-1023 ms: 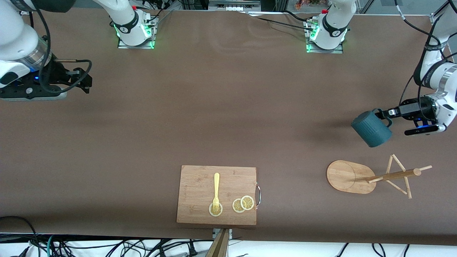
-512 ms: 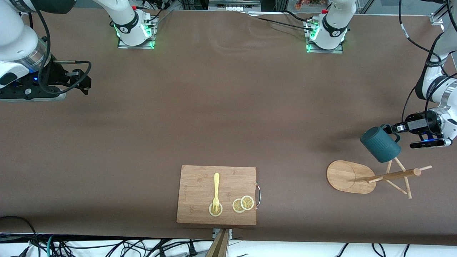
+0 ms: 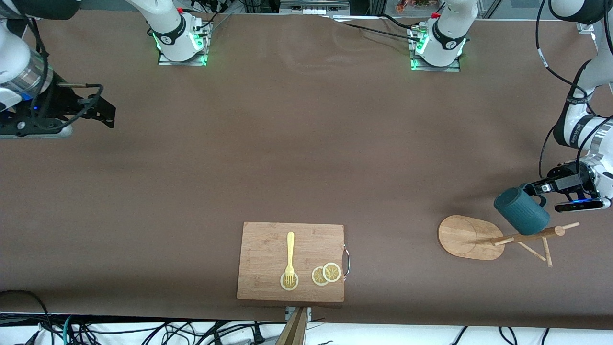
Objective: Pass cup and hang on rack
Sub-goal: 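Lower the mug onto a rack peg with the left gripper, then open the left gripper and pull it back from the mug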
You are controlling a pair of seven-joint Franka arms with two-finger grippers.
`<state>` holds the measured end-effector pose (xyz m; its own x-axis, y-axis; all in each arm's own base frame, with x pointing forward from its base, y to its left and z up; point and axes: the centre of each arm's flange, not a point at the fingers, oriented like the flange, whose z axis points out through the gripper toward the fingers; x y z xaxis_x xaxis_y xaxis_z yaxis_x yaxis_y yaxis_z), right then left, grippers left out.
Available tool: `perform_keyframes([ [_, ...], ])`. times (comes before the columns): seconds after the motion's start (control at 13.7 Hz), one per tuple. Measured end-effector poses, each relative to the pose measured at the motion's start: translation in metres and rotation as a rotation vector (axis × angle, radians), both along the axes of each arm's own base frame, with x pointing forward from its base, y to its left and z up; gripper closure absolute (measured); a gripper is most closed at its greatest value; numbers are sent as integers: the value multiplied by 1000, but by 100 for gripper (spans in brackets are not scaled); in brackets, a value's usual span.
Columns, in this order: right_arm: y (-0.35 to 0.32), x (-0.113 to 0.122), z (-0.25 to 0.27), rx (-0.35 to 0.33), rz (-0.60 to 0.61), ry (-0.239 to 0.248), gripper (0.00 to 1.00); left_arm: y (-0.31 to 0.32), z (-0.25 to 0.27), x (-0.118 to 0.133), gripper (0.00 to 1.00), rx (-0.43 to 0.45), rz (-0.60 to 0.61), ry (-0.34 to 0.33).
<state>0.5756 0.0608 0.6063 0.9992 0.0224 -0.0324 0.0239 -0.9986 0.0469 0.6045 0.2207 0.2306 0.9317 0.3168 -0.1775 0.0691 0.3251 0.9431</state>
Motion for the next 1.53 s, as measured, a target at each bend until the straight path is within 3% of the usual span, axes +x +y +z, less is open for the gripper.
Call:
perform_keyframes([
  [0.22, -28, 1, -1, 59, -56, 15, 0, 11, -13, -2, 80, -26, 19, 1],
  [0.73, -20, -4, -3, 60, -45, 48, 0, 10, -43, -6, 80, -101, 31, 12],
  [0.88, -26, -4, -4, 61, -54, 54, 0, 10, -45, -6, 65, -97, 35, -8],
  [1.32, -38, 2, -4, 71, -69, 19, 0, 9, -52, -14, 1, -105, 18, -69],
  [1.53, -34, 5, -1, 63, -51, -11, 0, 19, -55, -30, 0, -58, -65, -49],
])
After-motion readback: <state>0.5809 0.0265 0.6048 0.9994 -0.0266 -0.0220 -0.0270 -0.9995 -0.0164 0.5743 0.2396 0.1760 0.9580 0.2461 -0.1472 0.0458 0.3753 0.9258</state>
